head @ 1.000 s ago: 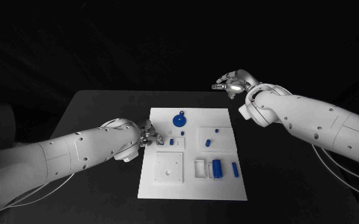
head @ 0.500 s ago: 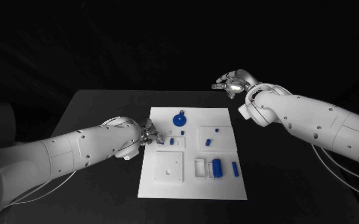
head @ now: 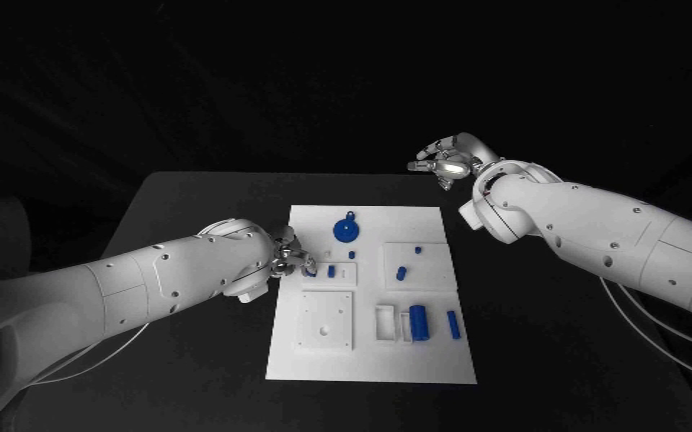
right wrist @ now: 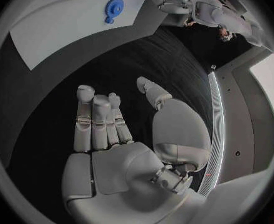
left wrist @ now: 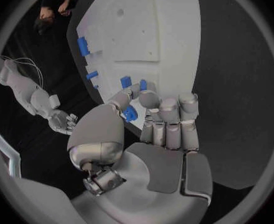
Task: Assemble the parts on the task board
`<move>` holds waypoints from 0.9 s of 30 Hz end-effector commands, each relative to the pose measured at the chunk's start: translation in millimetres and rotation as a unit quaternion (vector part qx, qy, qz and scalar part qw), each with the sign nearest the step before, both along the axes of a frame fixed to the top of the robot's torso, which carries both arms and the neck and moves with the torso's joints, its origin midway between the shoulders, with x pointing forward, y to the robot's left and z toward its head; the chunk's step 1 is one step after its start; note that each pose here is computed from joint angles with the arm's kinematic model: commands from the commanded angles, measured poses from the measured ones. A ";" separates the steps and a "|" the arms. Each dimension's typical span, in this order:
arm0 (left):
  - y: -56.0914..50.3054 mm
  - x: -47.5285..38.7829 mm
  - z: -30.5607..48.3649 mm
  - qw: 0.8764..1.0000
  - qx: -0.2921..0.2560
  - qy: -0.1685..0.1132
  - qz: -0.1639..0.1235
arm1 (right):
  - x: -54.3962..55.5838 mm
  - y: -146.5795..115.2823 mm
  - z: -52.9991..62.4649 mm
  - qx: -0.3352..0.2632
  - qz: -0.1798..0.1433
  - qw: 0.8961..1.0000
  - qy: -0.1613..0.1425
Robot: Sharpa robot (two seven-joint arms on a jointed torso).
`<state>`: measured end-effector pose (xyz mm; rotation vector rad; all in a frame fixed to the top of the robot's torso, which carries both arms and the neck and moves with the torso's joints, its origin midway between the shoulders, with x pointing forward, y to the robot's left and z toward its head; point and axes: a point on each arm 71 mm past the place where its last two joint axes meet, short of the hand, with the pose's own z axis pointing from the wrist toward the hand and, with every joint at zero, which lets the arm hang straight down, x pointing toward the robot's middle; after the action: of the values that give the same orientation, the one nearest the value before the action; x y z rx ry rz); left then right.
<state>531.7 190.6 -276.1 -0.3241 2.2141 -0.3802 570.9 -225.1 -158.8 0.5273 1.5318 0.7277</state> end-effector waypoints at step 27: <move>-14.4 -2.7 -3.9 1.000 0.005 0.012 -0.019 | -0.4 3.5 -1.1 -0.001 0.010 1.000 0.002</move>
<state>534.1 184.8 -274.4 -0.3079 2.2203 -0.3733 570.8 -223.6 -159.7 0.5265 1.5346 0.7298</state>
